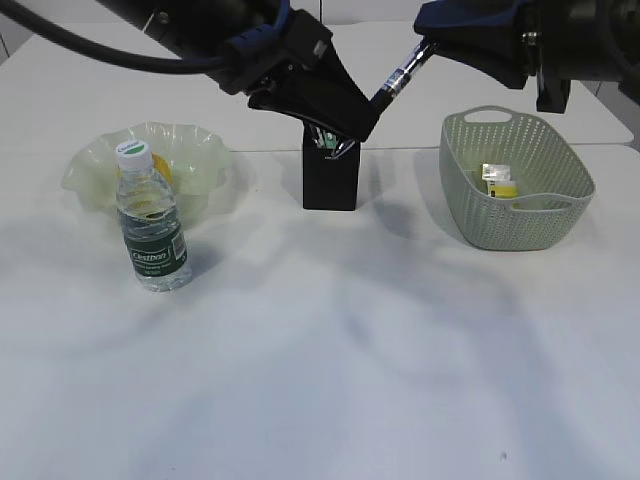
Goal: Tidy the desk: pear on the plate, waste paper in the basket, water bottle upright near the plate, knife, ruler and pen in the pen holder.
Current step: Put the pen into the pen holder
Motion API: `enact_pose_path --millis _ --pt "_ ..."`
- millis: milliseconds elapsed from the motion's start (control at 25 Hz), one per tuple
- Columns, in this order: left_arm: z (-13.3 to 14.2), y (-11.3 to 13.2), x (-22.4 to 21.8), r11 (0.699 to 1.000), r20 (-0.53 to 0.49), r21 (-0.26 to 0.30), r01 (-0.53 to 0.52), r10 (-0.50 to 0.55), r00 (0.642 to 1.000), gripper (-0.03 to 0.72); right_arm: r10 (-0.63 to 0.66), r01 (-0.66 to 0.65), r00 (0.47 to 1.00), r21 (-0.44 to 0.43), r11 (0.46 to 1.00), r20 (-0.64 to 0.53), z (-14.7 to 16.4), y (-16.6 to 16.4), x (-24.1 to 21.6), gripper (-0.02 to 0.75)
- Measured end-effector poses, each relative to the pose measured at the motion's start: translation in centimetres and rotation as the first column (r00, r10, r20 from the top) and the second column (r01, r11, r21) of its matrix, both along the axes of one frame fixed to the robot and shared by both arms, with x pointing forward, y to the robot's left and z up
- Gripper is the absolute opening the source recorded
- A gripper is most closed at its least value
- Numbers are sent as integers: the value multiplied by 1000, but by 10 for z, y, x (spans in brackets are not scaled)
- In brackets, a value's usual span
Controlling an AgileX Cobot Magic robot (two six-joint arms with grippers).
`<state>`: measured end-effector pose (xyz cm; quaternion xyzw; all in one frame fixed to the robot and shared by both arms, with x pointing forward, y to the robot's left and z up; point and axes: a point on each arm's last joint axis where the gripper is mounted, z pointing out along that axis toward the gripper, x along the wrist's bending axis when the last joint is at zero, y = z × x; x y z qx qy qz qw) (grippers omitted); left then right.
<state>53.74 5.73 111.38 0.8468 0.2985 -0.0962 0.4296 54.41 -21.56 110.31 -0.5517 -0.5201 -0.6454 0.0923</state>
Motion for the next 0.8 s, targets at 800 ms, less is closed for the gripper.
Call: enact_pose_path --millis 800 --pt "0 0 0 1000 4 4 -1 1 1000 322 1 -1 1000 4 1000 0 0 0 0 87"
